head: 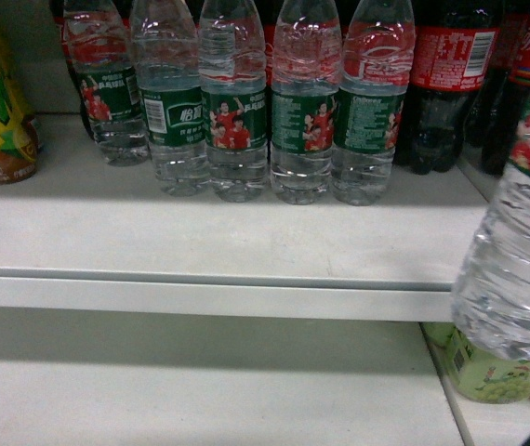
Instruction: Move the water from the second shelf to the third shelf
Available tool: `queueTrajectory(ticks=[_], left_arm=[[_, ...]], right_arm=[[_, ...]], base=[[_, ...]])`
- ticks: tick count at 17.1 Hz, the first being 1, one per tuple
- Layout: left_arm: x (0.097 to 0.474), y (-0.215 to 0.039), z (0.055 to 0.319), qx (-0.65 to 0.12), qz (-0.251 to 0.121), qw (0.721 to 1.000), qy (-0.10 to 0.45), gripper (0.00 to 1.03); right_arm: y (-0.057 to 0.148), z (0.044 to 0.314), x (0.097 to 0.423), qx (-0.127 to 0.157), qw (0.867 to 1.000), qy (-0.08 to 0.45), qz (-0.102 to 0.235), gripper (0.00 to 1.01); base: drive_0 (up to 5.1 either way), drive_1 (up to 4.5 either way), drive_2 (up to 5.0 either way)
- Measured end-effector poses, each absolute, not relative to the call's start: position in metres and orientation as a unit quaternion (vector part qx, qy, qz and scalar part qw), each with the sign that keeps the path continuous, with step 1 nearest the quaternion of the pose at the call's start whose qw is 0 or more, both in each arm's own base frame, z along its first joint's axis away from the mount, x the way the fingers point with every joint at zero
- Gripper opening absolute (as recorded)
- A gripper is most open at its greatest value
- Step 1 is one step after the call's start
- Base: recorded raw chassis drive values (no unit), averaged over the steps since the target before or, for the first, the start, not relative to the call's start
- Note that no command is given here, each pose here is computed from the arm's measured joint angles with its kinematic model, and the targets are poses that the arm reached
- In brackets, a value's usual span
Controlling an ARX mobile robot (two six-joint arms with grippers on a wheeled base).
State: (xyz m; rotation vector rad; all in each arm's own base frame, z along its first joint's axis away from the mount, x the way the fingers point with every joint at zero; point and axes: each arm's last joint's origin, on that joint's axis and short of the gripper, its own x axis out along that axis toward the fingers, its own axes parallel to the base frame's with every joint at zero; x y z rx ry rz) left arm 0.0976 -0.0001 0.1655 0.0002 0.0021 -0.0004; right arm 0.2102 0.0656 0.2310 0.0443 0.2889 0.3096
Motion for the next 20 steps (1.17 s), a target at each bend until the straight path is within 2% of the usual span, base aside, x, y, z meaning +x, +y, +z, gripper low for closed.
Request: queueTrajectory(ticks=[5,6,7,9,11,15,20], left_arm=[[0.098,0.000,0.166,0.000,0.000,1.000,0.001,0.98],[0.098,0.000,0.166,0.000,0.000,1.000,0.001,0.98],[0.098,0.000,0.166,0.000,0.000,1.000,0.001,0.98],[0.098,0.000,0.166,0.000,0.000,1.000,0.001,0.98],[0.098,0.000,0.166,0.000,0.000,1.000,0.001,0.98],[0.098,0.000,0.166,0.000,0.000,1.000,0.001,0.98],[0.098,0.000,0.166,0.000,0.000,1.000,0.001,0.98]], right_arm=[[0.032,0.245,0.182,0.023,0.986,0.116,0.119,0.41],[0.025,0.249,0.176,0.023,0.988,0.109,0.107,0.41],[0.008,0.255,0.162,0.024,0.993,0.089,0.070,0.41],[-0.005,0.258,0.152,0.029,0.995,0.083,0.041,0.41],[-0.011,0.260,0.143,0.031,0.996,0.079,0.025,0.41],[-0.004,0.265,0.119,0.043,0.994,0.071,0.066,0.41],[0.006,0.266,0.114,0.045,0.991,0.074,0.098,0.41]], base=[[0.0,0.00,0.0],[0.0,0.00,0.0],[0.0,0.00,0.0],[0.0,0.00,0.0],[0.0,0.00,0.0],[0.0,0.00,0.0],[0.0,0.00,0.0]])
